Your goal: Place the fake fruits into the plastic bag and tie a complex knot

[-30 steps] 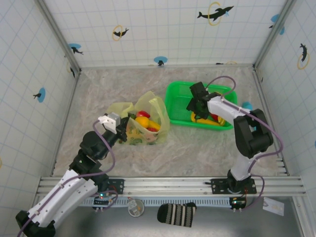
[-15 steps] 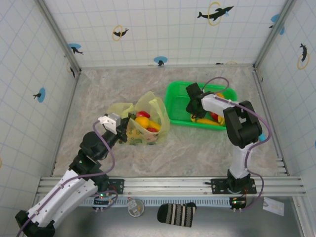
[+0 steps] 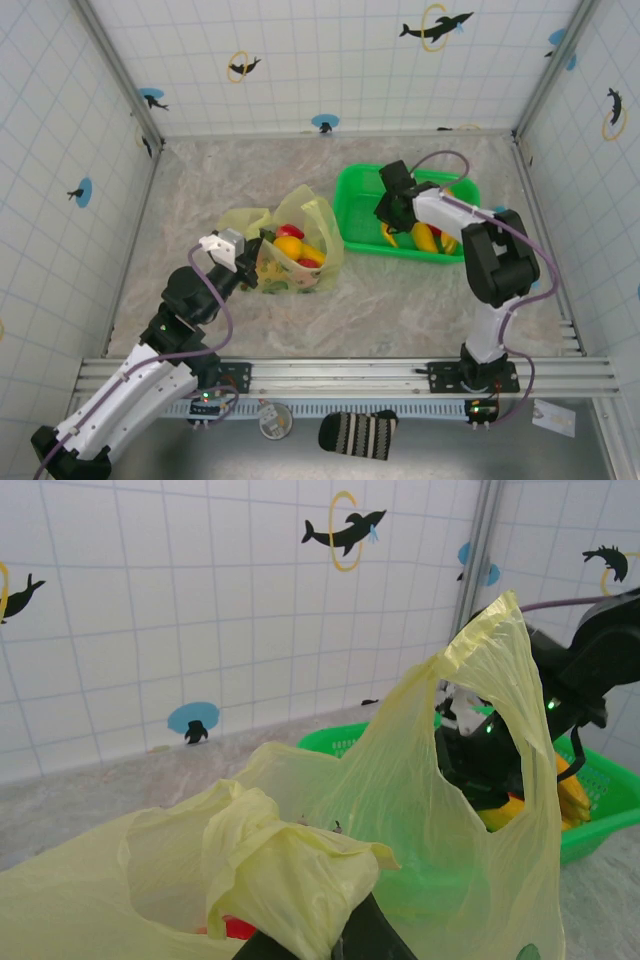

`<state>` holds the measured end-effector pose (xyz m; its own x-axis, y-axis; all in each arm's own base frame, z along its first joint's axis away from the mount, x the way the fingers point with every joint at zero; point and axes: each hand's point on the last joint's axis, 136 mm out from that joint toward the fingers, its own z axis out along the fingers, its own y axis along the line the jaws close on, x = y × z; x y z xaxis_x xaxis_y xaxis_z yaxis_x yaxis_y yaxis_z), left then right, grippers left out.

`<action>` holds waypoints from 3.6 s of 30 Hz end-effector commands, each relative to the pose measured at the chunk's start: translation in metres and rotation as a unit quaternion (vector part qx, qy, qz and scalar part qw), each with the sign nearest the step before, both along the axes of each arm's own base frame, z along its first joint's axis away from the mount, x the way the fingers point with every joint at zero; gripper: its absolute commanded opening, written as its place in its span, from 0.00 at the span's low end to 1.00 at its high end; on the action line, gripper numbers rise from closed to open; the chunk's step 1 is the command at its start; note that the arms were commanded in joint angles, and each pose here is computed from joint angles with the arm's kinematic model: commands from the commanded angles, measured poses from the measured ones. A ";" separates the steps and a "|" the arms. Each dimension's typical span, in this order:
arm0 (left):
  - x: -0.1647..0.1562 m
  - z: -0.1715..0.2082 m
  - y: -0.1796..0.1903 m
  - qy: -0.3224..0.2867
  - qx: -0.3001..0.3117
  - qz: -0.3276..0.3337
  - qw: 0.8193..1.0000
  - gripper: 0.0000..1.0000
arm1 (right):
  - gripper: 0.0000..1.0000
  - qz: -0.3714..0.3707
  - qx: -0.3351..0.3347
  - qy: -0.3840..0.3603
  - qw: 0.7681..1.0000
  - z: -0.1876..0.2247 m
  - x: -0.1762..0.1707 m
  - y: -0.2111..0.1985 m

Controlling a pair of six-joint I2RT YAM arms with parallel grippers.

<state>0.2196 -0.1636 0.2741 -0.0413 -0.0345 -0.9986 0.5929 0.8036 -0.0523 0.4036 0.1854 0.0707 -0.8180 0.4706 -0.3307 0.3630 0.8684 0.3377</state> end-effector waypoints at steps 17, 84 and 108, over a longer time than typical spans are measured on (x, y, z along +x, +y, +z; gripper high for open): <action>0.005 -0.004 -0.001 0.000 0.012 0.007 1.000 0.00 | 0.22 0.391 0.126 -0.530 0.742 0.347 -0.147 0.142; 0.005 0.003 0.013 -0.020 0.006 0.041 0.999 0.00 | 0.38 0.193 -0.035 -0.433 0.880 0.275 -0.126 0.061; 0.006 0.000 0.008 -0.012 0.008 0.031 0.999 0.00 | 0.47 0.068 -0.059 -0.058 0.994 0.010 -0.143 -0.062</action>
